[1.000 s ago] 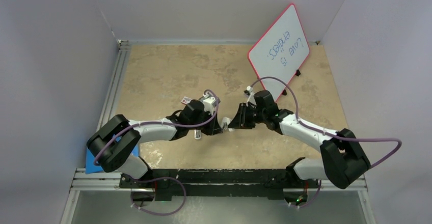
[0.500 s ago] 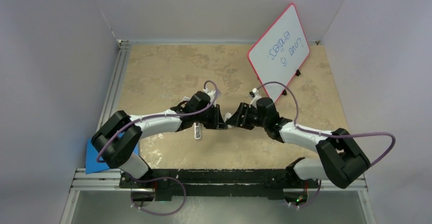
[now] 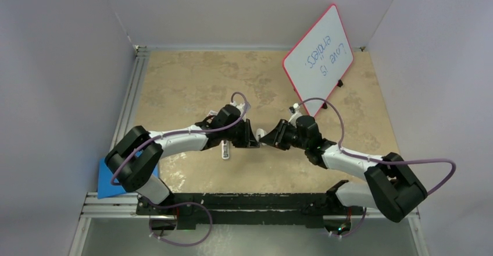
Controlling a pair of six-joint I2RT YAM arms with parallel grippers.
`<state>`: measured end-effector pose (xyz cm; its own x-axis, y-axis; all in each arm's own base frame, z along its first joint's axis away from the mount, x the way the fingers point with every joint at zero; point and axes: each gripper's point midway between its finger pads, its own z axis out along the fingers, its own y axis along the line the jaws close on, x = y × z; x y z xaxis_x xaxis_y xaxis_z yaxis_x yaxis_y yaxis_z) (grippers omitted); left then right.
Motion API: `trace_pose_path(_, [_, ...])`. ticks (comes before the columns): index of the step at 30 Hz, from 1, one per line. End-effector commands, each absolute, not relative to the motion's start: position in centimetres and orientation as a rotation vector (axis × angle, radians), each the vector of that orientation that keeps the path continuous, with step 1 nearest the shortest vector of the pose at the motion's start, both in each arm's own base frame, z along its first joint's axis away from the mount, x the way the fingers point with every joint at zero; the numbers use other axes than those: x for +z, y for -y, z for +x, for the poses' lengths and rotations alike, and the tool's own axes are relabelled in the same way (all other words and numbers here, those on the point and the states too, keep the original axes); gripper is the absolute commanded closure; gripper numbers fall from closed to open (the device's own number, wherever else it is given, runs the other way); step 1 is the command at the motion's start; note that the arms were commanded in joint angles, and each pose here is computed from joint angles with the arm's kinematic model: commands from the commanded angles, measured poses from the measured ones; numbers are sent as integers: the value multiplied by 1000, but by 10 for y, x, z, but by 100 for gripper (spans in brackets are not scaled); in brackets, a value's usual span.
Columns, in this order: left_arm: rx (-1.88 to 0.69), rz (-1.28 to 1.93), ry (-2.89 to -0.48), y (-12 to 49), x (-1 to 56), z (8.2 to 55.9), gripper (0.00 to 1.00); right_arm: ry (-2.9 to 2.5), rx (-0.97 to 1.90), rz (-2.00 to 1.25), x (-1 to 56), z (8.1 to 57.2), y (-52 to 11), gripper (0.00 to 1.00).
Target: Load the staples into the stapler
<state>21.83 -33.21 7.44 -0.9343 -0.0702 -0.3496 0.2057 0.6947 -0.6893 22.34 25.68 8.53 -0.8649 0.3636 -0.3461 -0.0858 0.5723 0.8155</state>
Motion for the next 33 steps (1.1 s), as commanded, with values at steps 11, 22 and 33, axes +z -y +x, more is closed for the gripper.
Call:
trace_pose_path(11, [-958, 264, -2475, 313, 50, 226, 100, -2409, 1199, 302, 108, 223, -252, 85])
trace_pose_path(22, [-1073, 519, -2379, 313, 46, 200, 100, -2425, 1092, 324, 100, 244, -230, 80])
trace_pose_path(33, [-1098, 623, -2354, 312, 39, 186, 100, -2437, 1030, 328, 87, 261, -213, 76])
